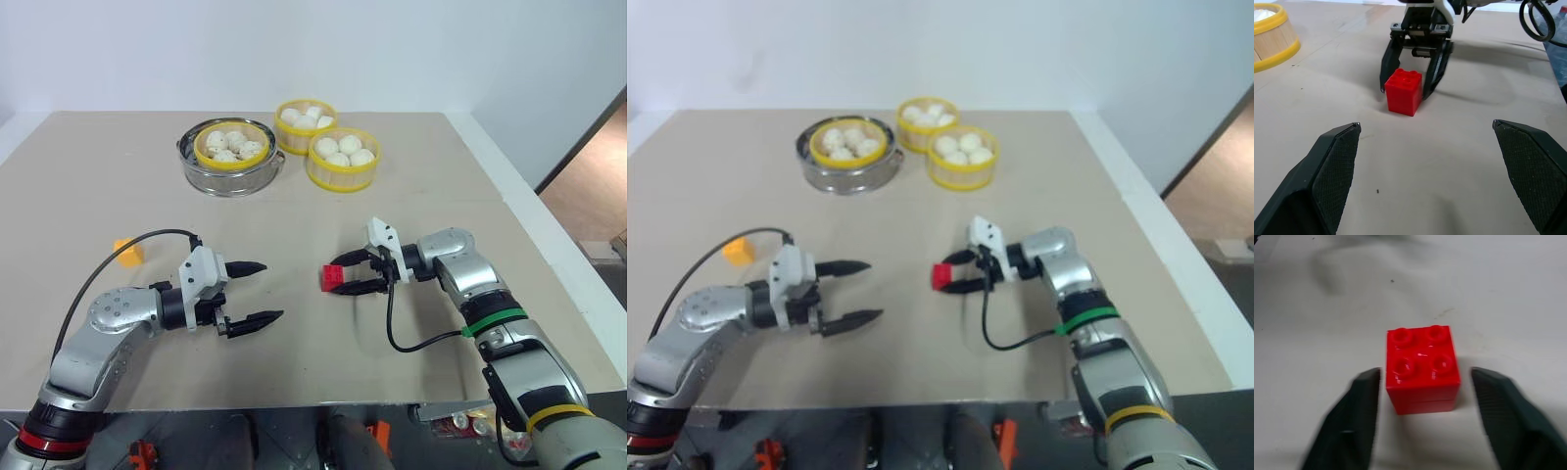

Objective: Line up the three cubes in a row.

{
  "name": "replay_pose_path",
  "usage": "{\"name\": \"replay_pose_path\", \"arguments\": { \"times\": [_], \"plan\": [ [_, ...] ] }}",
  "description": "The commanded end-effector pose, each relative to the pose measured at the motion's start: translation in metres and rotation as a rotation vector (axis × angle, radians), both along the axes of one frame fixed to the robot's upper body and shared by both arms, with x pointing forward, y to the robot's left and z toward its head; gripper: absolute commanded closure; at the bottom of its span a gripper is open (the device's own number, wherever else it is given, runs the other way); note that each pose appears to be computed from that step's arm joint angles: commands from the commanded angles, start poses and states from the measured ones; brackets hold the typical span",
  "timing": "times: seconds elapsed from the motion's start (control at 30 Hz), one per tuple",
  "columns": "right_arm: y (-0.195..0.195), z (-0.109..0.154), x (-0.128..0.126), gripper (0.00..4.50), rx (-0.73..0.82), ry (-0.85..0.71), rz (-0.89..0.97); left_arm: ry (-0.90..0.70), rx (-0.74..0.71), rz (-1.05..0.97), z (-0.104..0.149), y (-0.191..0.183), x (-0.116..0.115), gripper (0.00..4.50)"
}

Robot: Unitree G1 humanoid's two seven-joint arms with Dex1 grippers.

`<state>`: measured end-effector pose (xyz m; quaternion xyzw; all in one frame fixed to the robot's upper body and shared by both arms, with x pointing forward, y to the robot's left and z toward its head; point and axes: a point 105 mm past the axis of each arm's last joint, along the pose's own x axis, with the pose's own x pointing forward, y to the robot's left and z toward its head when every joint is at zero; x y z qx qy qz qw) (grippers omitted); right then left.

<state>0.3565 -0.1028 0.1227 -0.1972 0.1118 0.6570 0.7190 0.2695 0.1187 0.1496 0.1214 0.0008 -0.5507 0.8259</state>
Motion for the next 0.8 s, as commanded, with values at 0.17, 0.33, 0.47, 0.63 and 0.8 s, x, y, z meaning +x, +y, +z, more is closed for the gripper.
{"name": "replay_pose_path", "arguments": {
  "times": [0.17,0.33,0.47,0.63,0.8],
  "plan": [
    [0.002,0.059,-0.011,0.05,0.157,-0.093,0.009,-0.077,-0.081,0.112,0.026,0.012,0.007,0.00],
    [0.012,0.088,-0.039,0.05,0.254,-0.088,0.034,-0.169,-0.158,0.327,0.047,0.046,0.010,0.00],
    [0.023,0.087,-0.064,0.05,0.280,-0.073,0.066,-0.183,-0.176,0.516,0.040,0.067,-0.002,0.00],
    [0.026,0.086,-0.067,0.05,0.292,-0.109,0.049,-0.196,-0.161,0.656,0.024,0.080,-0.019,0.00],
    [0.028,0.084,-0.067,0.05,0.277,-0.119,0.054,-0.191,-0.106,0.657,0.015,0.094,-0.019,0.00]
  ]
}}
